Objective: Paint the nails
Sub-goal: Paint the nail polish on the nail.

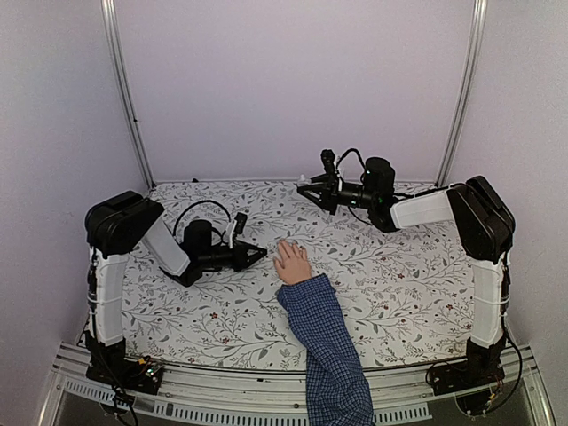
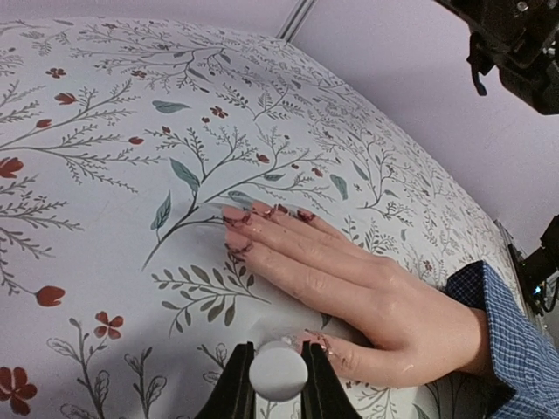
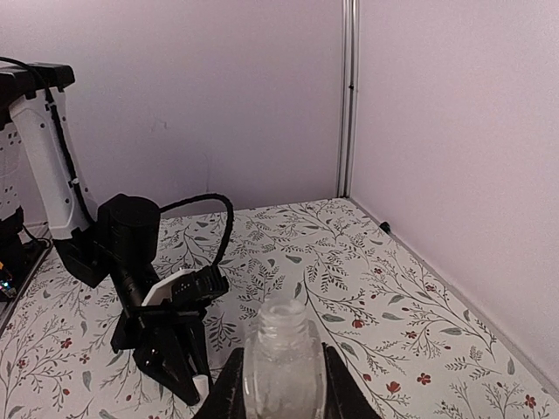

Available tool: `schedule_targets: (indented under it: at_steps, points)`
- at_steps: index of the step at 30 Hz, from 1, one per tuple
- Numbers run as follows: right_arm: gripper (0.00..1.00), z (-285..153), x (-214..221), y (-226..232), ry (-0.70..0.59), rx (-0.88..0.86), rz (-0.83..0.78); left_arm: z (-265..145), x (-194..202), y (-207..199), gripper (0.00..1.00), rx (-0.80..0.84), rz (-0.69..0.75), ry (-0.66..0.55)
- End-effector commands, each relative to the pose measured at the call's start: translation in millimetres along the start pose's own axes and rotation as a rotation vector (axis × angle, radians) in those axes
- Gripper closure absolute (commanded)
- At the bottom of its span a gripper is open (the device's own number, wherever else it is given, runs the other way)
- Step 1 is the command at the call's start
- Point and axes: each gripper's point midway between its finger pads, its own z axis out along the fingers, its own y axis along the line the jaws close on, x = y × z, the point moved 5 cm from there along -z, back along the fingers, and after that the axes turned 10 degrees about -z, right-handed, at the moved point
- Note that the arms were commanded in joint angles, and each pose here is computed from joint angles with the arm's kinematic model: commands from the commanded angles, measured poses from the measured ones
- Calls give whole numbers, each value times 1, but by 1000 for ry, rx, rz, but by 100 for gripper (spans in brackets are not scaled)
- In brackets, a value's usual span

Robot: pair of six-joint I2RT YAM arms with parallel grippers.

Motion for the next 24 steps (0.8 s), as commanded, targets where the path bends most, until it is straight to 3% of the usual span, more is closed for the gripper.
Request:
schedule_targets:
  at_steps: [1, 24]
  points:
    - [100, 0, 6, 1, 3, 1, 1, -12, -22, -17, 100, 43, 70, -81]
    - [100, 0, 6, 1, 2, 1, -1, -6, -13, -14, 100, 78, 43, -49]
